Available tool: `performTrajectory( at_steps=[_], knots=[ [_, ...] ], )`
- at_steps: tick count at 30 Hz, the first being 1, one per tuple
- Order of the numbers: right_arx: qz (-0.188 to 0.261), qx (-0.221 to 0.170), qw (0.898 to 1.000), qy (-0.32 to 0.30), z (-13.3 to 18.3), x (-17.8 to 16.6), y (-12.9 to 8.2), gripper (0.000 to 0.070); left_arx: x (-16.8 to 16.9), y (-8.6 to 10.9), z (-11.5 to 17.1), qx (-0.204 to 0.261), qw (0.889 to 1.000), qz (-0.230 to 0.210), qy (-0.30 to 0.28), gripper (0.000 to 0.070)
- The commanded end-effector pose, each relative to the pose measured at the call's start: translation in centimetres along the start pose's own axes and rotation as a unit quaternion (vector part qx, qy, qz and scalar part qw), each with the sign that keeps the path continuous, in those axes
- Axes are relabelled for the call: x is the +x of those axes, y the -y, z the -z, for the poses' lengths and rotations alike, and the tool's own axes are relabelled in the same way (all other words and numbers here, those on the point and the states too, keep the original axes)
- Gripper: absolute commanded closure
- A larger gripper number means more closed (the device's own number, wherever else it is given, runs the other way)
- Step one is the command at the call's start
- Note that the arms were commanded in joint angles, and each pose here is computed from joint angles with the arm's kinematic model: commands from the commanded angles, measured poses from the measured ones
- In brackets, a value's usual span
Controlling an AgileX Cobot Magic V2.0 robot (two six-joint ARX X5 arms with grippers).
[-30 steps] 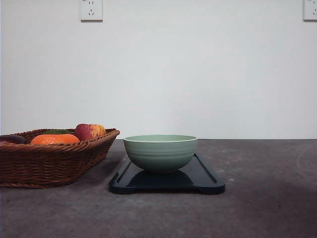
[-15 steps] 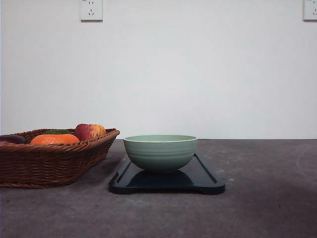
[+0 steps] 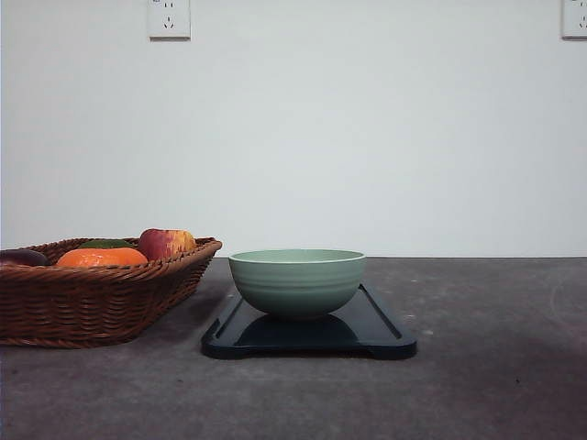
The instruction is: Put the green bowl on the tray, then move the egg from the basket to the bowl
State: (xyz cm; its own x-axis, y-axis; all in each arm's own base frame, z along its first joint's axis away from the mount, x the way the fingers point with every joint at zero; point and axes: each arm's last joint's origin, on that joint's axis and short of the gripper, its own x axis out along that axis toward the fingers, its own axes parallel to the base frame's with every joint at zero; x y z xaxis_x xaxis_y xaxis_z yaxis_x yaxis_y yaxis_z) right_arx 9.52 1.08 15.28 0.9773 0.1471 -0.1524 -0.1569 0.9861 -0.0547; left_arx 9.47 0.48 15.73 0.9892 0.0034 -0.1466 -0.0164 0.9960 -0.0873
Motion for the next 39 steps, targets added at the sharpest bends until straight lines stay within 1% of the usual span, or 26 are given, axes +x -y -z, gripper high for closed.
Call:
performTrajectory(
  at_steps=[1,39],
  knots=[
    [-0.001,0.005,1.000,0.002,0.05,0.04,-0.01,0.0684,0.17,-0.05,0.47,0.003,1.000,0.001,-0.002,0.0700],
    [-0.001,0.005,1.000,0.002,0.06,0.04,-0.01,0.0684,0.17,-0.05,0.47,0.003,1.000,0.001,-0.002,0.0700]
  ],
)
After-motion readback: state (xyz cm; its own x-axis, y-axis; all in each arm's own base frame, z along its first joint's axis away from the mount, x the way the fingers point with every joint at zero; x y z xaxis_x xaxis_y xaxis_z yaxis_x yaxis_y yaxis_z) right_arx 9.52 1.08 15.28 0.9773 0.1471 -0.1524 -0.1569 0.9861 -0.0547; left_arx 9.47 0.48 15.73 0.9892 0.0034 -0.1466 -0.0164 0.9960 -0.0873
